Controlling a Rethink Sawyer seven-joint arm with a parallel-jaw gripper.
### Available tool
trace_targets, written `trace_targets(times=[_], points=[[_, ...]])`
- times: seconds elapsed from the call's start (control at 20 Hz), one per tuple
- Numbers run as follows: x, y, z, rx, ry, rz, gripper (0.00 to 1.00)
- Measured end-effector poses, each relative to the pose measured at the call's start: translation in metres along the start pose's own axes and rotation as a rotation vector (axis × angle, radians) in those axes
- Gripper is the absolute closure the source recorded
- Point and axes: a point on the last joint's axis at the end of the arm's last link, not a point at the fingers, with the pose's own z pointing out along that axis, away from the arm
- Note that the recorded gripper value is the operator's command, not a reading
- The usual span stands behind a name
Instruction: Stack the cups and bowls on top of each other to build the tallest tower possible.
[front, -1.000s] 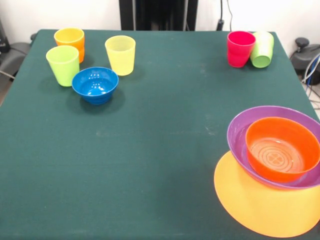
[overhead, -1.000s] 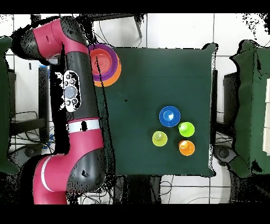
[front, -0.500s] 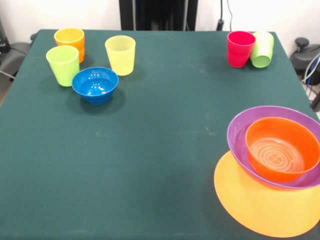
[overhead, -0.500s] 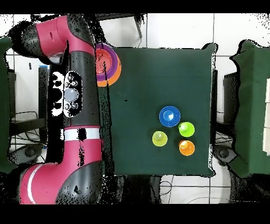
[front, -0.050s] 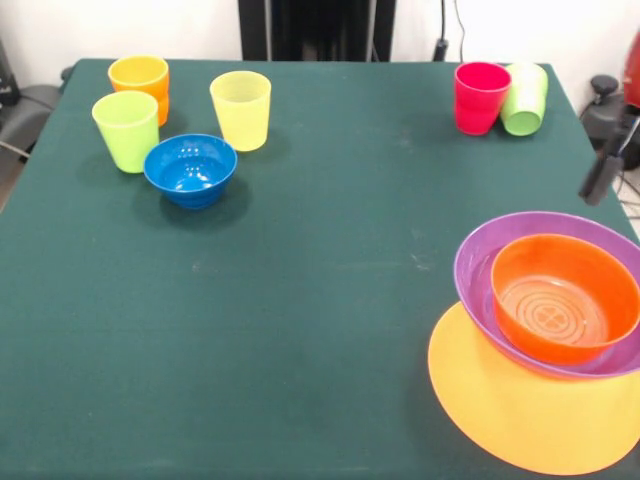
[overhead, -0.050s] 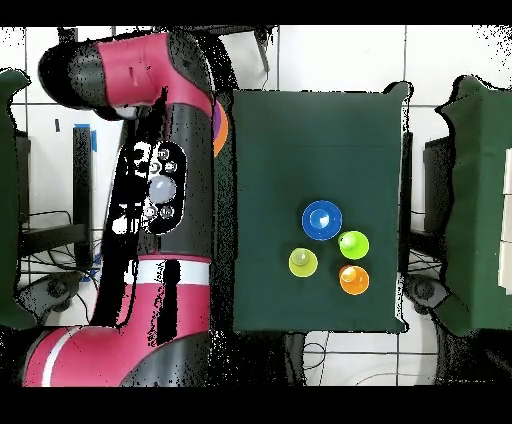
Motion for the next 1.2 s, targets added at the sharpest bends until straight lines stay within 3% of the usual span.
trace_targets(times=[0.3,0.7,0.75,0.95,1.2], points=[[-0.033,-0.055,0.005,-0.041,-0.004,0.02,0.0],[-0.068,-0.11,0.017,-0.07,0.01,-0.017,0.0],[-0.076,-0.125,0.022,-0.075,0.013,-0.033,0.0],[-0.089,-0.147,0.031,-0.07,0.011,-0.064,0.0],[-0.097,-0.16,0.038,-0.065,0.004,-0.077,0.0]])
